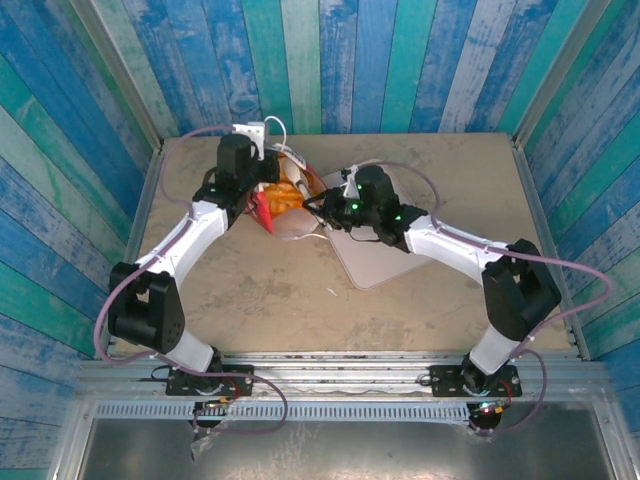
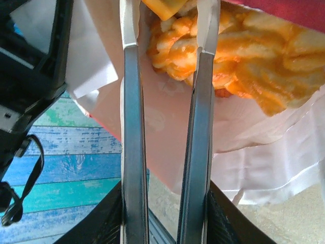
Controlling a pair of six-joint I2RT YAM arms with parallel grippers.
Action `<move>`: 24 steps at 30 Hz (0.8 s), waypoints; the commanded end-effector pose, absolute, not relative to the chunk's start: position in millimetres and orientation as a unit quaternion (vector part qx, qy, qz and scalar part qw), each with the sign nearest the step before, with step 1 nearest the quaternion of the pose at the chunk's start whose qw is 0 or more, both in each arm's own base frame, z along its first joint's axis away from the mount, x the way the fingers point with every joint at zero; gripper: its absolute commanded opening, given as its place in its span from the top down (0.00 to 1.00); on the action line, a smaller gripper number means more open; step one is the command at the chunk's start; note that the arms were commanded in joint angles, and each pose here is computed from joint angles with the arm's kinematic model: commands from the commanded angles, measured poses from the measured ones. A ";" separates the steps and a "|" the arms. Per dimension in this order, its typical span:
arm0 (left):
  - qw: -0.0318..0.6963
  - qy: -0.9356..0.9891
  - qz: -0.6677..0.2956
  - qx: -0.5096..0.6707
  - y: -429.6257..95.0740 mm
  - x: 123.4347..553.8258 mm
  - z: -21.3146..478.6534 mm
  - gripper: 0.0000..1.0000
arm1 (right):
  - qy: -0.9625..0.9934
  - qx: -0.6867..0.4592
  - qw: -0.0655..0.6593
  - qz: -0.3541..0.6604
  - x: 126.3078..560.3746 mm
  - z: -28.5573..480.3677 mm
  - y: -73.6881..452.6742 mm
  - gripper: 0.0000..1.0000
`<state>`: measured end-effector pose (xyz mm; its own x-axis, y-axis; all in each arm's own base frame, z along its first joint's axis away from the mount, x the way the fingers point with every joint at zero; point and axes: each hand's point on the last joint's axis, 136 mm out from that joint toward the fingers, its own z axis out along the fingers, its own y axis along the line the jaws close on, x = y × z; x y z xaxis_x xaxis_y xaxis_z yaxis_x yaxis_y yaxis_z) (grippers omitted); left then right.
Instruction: Take the fake bread out of the paper bag
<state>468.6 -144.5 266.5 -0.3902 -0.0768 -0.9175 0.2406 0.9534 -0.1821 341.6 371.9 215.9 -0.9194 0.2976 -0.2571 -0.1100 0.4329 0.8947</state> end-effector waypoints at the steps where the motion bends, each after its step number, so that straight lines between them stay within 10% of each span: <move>1: 0.581 0.800 -0.152 0.021 -143.6 480.8 291.8 0.93 | 0.799 0.004 0.227 0.557 329.8 251.3 373.7 0.99; 24: 0.585 0.807 -0.081 0.013 -123.9 487.4 296.4 0.93 | 0.831 -0.054 0.235 0.501 266.4 255.0 322.5 0.99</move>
